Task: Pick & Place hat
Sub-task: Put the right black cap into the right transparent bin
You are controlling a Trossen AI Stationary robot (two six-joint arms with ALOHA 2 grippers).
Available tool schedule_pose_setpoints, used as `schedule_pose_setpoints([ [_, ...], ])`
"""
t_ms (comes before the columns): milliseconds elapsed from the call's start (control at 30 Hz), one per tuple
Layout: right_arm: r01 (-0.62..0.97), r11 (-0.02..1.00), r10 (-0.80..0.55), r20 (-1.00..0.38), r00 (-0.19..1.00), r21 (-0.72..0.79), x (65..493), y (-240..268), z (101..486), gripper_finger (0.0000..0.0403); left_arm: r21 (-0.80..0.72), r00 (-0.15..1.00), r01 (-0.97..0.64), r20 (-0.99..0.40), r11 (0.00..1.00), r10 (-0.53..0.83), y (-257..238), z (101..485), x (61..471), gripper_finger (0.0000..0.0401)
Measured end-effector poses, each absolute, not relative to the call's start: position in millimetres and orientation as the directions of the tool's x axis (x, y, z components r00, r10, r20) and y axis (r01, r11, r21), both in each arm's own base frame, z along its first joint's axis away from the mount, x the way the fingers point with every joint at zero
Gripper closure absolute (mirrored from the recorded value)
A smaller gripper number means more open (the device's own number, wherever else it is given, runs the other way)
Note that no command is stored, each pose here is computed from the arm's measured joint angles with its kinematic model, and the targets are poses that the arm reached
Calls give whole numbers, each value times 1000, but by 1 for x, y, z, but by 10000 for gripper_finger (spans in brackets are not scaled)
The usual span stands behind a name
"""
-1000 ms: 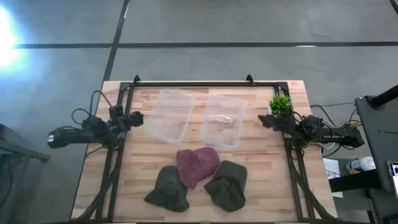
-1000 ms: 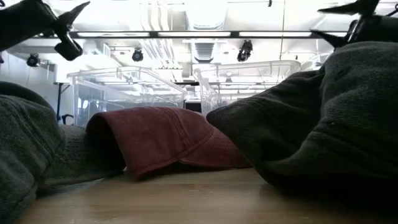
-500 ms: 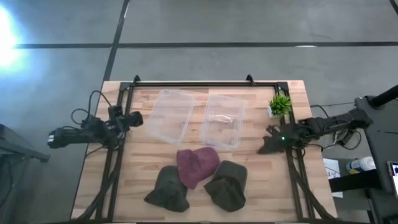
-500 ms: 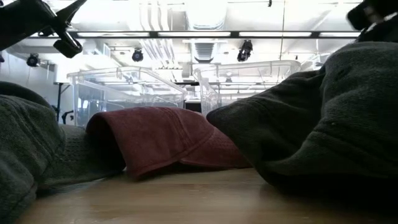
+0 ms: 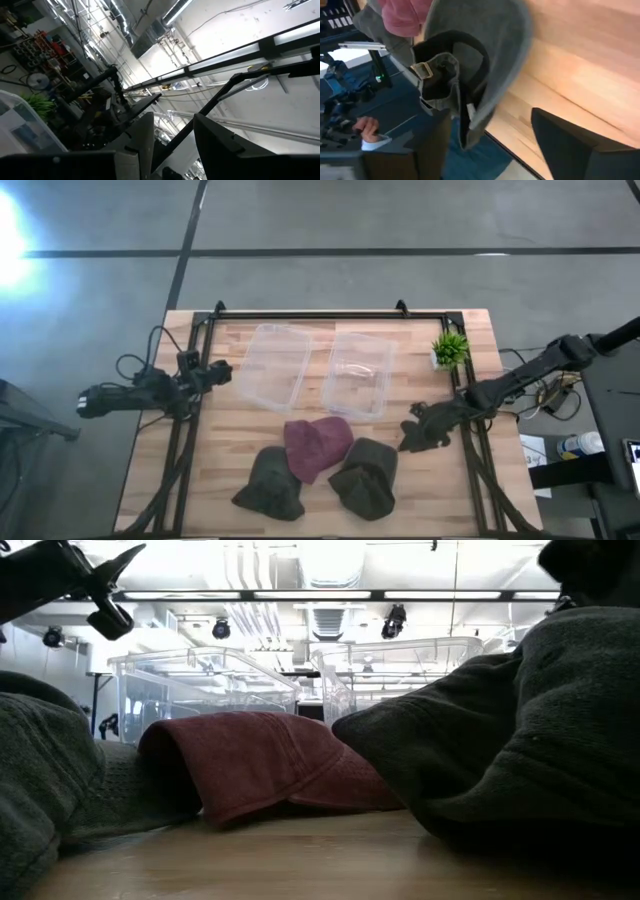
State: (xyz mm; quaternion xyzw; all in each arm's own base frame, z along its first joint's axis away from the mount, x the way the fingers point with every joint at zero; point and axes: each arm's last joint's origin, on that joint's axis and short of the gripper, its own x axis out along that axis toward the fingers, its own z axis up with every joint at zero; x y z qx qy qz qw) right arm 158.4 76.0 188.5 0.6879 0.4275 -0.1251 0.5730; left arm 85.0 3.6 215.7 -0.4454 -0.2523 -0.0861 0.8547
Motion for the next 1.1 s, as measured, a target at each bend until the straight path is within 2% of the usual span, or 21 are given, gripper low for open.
schedule_pose_setpoints([
  [167,804,60,413,-748,520,591,172,82,165,96,-731,876,346,477,588,78,4,213,87,269],
  [267,830,70,418,-771,479,554,179,86,155,99,-735,881,337,466,588,78,4,212,87,269],
  [367,811,50,450,-738,502,582,190,92,150,115,-736,882,335,464,588,78,4,211,87,269],
  [467,807,33,467,-723,509,590,198,96,141,146,-736,882,335,464,588,77,4,211,87,269],
  [567,784,22,500,-686,529,621,208,101,136,198,-736,883,335,463,589,77,4,211,87,269],
  [800,775,74,561,-668,488,628,218,109,133,371,-736,883,334,463,589,77,4,211,87,269],
  [967,685,130,551,-626,552,717,228,115,163,389,-736,883,334,463,589,77,4,211,88,269],
  [1100,433,209,535,-473,700,877,233,120,226,391,-737,883,335,463,587,77,4,211,88,269],
])
